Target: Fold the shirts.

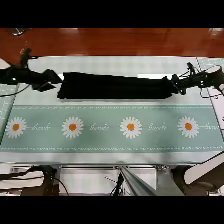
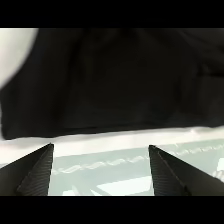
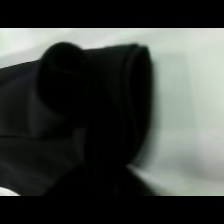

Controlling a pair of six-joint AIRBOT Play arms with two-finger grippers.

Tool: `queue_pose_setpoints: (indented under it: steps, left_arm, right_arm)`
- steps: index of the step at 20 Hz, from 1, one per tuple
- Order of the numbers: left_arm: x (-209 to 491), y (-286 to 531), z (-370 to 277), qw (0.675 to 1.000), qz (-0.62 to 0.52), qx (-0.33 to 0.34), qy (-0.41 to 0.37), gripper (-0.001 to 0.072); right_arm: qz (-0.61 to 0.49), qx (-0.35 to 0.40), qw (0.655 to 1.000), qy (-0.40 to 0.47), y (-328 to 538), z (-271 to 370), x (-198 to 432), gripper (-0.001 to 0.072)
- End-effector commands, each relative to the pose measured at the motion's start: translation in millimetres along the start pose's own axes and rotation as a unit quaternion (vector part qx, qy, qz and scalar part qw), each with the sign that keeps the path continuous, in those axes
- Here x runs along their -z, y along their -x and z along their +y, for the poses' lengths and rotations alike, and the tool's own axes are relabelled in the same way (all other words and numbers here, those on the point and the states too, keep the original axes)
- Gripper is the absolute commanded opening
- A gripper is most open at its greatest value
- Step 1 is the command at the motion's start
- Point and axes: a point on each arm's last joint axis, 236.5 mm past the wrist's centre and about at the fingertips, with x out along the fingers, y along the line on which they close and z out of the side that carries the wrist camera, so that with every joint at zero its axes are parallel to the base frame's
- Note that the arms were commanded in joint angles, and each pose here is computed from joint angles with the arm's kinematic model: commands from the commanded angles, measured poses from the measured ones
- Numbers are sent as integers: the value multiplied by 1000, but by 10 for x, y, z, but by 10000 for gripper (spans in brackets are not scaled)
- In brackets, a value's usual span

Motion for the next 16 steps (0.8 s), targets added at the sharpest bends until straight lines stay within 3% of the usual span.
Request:
queue_pose_setpoints:
  steps: [1,2,3,4,8,13,16]
  left_arm:
    - [198,-218,-430,998,12,20,-51,700]
    - [231,-259,-511,998,15,22,-61,609]
    - [273,-294,-586,997,20,25,-76,205]
    - [297,-332,-664,994,20,28,-101,44]
    - [507,-487,-1039,988,38,48,-140,29]
    - [743,-827,-1810,976,11,75,-204,29]
    - [1079,-1108,-2280,965,51,98,-237,28]
  right_arm:
    - [4,-29,999,36,-10,387,56,25]
    - [8,-23,998,50,113,438,107,25]
    - [14,-6,997,70,267,459,186,24]
    - [21,21,995,96,462,479,290,24]
    - [-36,102,981,159,1283,628,708,24]
    - [-135,105,974,149,1941,867,1535,25]
    - [-162,104,970,150,2166,1020,1986,25]
